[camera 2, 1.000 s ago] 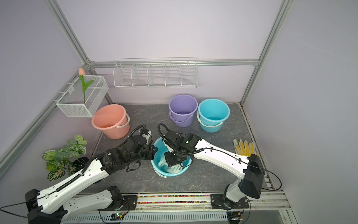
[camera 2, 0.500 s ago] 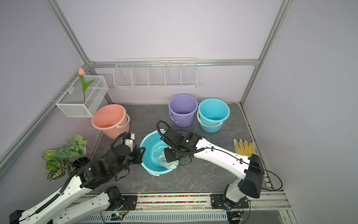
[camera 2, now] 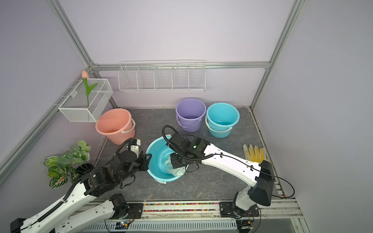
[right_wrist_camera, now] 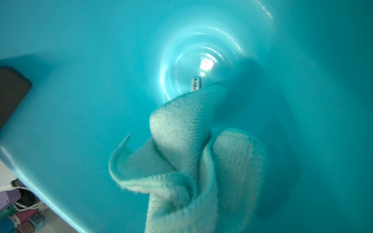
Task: Wipe the inside of the bucket with a cloth
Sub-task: Wipe the dirt from the inside of the bucket.
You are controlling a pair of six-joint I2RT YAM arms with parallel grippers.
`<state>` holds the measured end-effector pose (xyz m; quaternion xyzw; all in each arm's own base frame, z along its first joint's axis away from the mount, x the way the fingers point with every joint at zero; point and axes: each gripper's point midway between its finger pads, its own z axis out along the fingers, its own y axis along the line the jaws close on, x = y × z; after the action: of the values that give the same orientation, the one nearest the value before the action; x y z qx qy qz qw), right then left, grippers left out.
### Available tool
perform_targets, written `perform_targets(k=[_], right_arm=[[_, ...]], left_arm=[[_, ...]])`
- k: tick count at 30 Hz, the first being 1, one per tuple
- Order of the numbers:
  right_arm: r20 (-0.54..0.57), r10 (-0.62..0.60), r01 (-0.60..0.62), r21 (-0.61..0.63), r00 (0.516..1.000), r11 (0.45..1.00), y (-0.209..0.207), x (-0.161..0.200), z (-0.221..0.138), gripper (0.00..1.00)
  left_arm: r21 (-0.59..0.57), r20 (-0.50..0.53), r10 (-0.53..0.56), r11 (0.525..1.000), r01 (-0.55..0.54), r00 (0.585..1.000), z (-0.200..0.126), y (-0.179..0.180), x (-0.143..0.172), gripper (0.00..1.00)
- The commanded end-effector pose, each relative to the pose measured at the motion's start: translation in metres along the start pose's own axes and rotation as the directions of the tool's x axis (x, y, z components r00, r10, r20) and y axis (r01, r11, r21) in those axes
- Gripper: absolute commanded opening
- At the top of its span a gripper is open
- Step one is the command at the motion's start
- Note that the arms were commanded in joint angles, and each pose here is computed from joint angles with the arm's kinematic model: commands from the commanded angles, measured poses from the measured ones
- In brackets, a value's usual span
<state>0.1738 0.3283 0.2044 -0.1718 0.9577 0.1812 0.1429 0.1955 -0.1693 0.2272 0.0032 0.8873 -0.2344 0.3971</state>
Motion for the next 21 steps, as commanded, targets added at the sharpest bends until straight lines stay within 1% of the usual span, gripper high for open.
perform_targets(k=[1, 2, 3, 9, 13, 17, 21], right_arm=[[-0.001, 0.029, -0.029, 0.019, 1.0, 0.999, -0.002, 0.002, -0.001, 0.07], [0.002, 0.035, -0.035, 0.01, 0.999, 0.999, -0.001, 0.002, 0.0, 0.07], [0.004, 0.037, -0.037, -0.001, 0.999, 0.999, 0.0, 0.003, -0.001, 0.07], [0.068, 0.042, -0.036, -0.091, 0.997, 0.995, 0.013, -0.009, -0.008, 0.07], [0.068, 0.052, -0.043, -0.134, 0.996, 0.99, 0.017, -0.011, -0.012, 0.07], [0.03, 0.077, -0.068, -0.222, 0.997, 0.973, 0.03, -0.004, -0.016, 0.07], [-0.037, 0.122, -0.128, -0.292, 0.992, 0.948, 0.037, 0.011, 0.001, 0.07]], left_arm=[[0.067, 0.013, -0.026, 0.997, 0.025, 1.0, -0.001, -0.017, -0.009, 0.0], [0.058, -0.013, -0.024, 0.998, 0.025, 1.0, 0.004, -0.017, -0.004, 0.0], [0.077, -0.024, -0.016, 0.997, 0.017, 1.0, 0.007, -0.021, -0.001, 0.0], [0.114, -0.061, 0.018, 0.993, -0.01, 0.998, 0.016, -0.032, 0.006, 0.0], [0.116, -0.103, 0.035, 0.993, -0.023, 0.994, 0.016, -0.036, 0.009, 0.0], [0.101, -0.125, 0.028, 0.995, -0.015, 0.992, 0.022, -0.032, 0.017, 0.0], [0.112, -0.142, 0.006, 0.994, 0.01, 0.99, 0.027, -0.035, 0.021, 0.0]])
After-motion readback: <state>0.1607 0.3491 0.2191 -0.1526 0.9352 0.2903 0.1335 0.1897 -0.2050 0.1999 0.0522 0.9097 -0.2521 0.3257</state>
